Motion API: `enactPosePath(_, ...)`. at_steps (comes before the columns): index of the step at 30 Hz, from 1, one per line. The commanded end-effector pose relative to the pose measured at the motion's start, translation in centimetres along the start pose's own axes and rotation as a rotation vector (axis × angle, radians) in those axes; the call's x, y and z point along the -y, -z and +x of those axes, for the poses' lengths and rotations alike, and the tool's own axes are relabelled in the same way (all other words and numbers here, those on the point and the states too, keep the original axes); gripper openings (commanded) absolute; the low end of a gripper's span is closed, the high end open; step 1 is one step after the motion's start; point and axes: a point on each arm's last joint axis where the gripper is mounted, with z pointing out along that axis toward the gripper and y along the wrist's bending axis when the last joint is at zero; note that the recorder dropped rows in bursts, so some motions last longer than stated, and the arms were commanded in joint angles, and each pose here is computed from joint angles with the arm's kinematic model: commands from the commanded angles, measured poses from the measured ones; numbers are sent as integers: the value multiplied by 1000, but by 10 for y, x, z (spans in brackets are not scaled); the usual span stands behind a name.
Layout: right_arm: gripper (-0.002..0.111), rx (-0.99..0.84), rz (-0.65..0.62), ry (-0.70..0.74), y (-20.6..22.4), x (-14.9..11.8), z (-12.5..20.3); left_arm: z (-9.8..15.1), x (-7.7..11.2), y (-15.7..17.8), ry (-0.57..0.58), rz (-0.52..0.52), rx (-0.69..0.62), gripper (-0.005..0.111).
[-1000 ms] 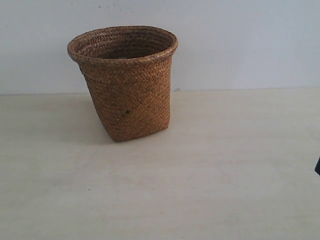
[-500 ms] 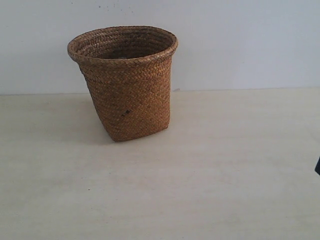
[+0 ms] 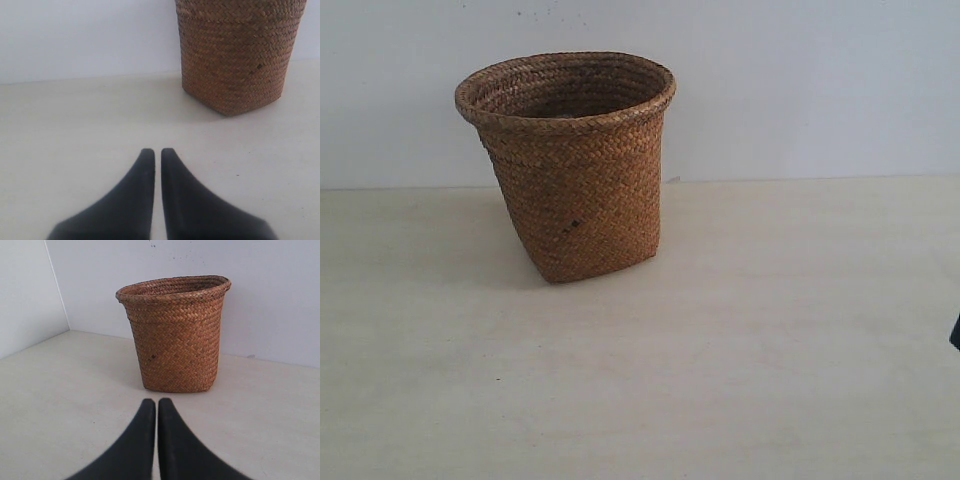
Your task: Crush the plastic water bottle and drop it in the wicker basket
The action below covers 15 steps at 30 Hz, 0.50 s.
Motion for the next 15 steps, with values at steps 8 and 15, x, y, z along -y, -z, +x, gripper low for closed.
enactPosePath(8,0,16,-2,-1,1,0,-1,1,-1,0,-2,-26,2,4)
enactPosePath(15,0,16,-2,-1,1,0,-1,1,-2,0,0,-37,2,4)
